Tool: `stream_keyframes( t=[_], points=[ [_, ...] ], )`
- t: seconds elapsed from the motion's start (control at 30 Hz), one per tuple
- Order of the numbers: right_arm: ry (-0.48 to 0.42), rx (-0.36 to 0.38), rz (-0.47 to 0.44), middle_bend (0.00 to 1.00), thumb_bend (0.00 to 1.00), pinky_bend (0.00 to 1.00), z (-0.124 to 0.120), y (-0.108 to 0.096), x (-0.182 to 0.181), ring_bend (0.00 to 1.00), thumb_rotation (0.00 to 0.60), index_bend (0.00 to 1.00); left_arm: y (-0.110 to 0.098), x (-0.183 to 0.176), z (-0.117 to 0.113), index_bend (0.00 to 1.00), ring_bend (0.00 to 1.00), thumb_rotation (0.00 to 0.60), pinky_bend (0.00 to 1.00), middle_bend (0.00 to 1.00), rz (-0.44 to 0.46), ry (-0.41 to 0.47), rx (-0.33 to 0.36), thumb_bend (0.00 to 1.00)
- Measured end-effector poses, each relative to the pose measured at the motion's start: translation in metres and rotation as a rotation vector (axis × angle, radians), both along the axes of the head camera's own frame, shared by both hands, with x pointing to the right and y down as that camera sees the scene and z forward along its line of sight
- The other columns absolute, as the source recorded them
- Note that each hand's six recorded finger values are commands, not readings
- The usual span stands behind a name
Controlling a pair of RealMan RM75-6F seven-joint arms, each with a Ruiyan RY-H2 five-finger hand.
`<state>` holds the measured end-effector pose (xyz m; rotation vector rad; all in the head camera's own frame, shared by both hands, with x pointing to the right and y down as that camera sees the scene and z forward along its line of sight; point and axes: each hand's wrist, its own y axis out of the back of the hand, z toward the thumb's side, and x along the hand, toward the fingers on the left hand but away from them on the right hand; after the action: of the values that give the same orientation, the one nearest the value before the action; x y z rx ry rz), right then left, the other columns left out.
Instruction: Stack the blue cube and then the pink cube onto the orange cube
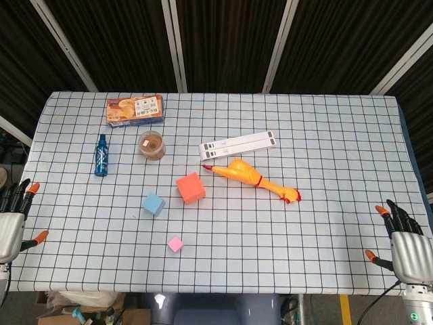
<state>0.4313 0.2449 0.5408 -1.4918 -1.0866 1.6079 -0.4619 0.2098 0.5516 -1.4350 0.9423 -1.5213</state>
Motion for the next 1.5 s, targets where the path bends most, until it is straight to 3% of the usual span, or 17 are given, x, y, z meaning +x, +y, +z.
stream_keyframes(
  t=[0.03,0.1,0.17,0.27,0.33,0.5,0.63,0.77,0.9,1.1,1.33,1.5],
  points=[
    [0.001,-0.002,0.001,0.07,0.12,0.22,0.000,0.000,0.000,0.12,0.600,0.16,0.000,0.000,0.000,0.06,0.46,0.600,0.58,0.14,0.001,0.000,0.002,0.00],
    [0.002,-0.003,0.005,0.07,0.12,0.22,0.000,0.000,0.001,0.12,0.600,0.16,-0.001,0.001,0.000,0.07,0.64,0.600,0.81,0.25,0.007,0.003,0.007,0.00],
    [0.001,-0.002,0.006,0.07,0.12,0.22,-0.001,0.000,0.001,0.12,0.600,0.16,-0.002,0.002,-0.001,0.10,0.78,0.600,0.95,0.42,0.018,0.006,0.016,0.00],
    [0.000,-0.001,0.007,0.07,0.12,0.22,-0.001,0.000,0.002,0.13,0.600,0.16,-0.002,0.006,-0.001,0.23,0.91,0.600,1.00,0.65,0.046,0.010,0.027,0.00],
    [0.000,-0.004,0.008,0.07,0.12,0.22,-0.001,0.001,0.002,0.13,0.600,0.16,-0.003,0.009,0.000,0.27,0.97,0.600,1.00,0.74,0.066,0.018,0.030,0.00],
    [0.002,-0.018,0.008,0.07,0.12,0.22,0.002,0.002,0.001,0.13,0.600,0.16,-0.011,0.016,0.002,0.36,1.00,0.600,1.00,0.97,0.137,0.029,0.069,0.00],
    [0.001,-0.024,0.000,0.07,0.12,0.22,0.004,0.002,-0.002,0.14,0.600,0.16,-0.029,0.027,0.003,0.35,1.00,0.600,1.00,1.00,0.199,0.036,0.088,0.00],
    [0.000,-0.026,-0.001,0.07,0.12,0.22,0.004,0.003,-0.003,0.16,0.600,0.16,-0.041,0.028,0.005,0.30,1.00,0.600,1.00,1.00,0.228,-0.033,0.073,0.00],
    [0.001,-0.030,0.001,0.07,0.12,0.22,0.005,0.003,-0.002,0.16,0.600,0.16,-0.052,0.024,0.019,0.29,1.00,0.600,1.00,1.00,0.218,-0.133,-0.017,0.00],
    [0.002,-0.033,0.002,0.07,0.12,0.22,0.005,0.002,-0.001,0.17,0.600,0.16,-0.071,0.025,0.048,0.25,1.00,0.600,1.00,1.00,0.190,-0.194,-0.182,0.00],
    [0.013,-0.048,-0.003,0.07,0.12,0.22,0.009,0.002,-0.002,0.17,0.600,0.16,-0.092,0.059,0.062,0.21,1.00,0.600,1.00,1.00,0.298,-0.270,-0.219,0.00],
    [0.022,-0.054,0.003,0.07,0.12,0.22,0.011,0.002,0.001,0.17,0.600,0.16,-0.099,0.094,0.078,0.19,1.00,0.600,1.00,1.00,0.329,-0.233,-0.250,0.00]
  ],
)
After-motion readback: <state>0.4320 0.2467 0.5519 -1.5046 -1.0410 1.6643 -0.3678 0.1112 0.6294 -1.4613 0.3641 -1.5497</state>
